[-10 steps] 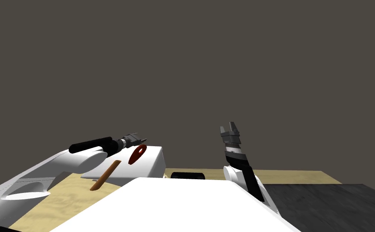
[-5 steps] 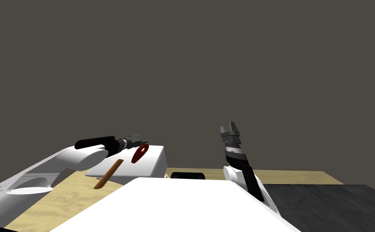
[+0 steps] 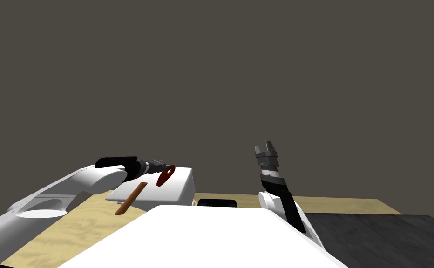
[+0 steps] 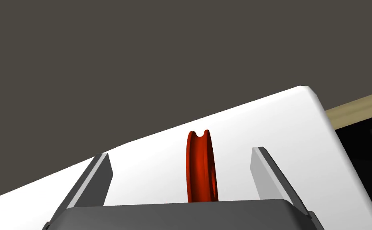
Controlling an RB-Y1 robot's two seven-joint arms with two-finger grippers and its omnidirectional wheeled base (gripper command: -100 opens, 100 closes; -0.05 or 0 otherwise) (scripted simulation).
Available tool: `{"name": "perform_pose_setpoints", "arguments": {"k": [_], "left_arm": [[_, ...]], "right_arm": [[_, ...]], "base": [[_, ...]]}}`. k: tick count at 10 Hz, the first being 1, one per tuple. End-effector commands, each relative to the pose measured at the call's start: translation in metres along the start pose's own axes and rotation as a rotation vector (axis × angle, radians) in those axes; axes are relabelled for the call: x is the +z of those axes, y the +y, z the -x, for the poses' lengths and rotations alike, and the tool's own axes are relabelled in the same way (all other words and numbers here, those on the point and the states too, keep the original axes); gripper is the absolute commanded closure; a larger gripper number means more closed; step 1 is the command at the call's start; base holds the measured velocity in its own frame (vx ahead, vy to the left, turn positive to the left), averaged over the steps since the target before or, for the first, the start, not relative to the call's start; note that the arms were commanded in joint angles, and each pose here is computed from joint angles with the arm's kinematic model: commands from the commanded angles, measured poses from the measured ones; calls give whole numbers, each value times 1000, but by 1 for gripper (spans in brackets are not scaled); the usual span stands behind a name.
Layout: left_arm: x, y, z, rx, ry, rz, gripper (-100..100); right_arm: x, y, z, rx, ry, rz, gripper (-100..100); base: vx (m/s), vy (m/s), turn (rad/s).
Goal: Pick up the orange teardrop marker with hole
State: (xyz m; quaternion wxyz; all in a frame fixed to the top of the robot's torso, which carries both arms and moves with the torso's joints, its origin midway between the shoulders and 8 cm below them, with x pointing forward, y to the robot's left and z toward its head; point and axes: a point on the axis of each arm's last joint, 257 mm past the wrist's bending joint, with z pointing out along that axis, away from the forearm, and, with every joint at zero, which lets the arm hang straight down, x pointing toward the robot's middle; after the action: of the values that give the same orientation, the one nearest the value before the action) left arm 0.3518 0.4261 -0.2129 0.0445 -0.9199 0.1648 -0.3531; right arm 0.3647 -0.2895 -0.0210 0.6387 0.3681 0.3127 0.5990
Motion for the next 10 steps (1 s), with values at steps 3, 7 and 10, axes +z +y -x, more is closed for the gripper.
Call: {"name": "perform_pose_setpoints", "arguments": {"k": [3,7,10], "left_arm": [[4,23,23,-90,-105,75,-100],[5,30,35,-112,-142,98,0],[19,24,50,-123,-144,90,-100]], "right_arm": [[0,0,0,0,0,0,0],[0,0,0,0,0,0,0],[0,0,0,0,0,0,0]], "base": [[-25,45,12],[-8,26,0],[24,-23,-46]]}}
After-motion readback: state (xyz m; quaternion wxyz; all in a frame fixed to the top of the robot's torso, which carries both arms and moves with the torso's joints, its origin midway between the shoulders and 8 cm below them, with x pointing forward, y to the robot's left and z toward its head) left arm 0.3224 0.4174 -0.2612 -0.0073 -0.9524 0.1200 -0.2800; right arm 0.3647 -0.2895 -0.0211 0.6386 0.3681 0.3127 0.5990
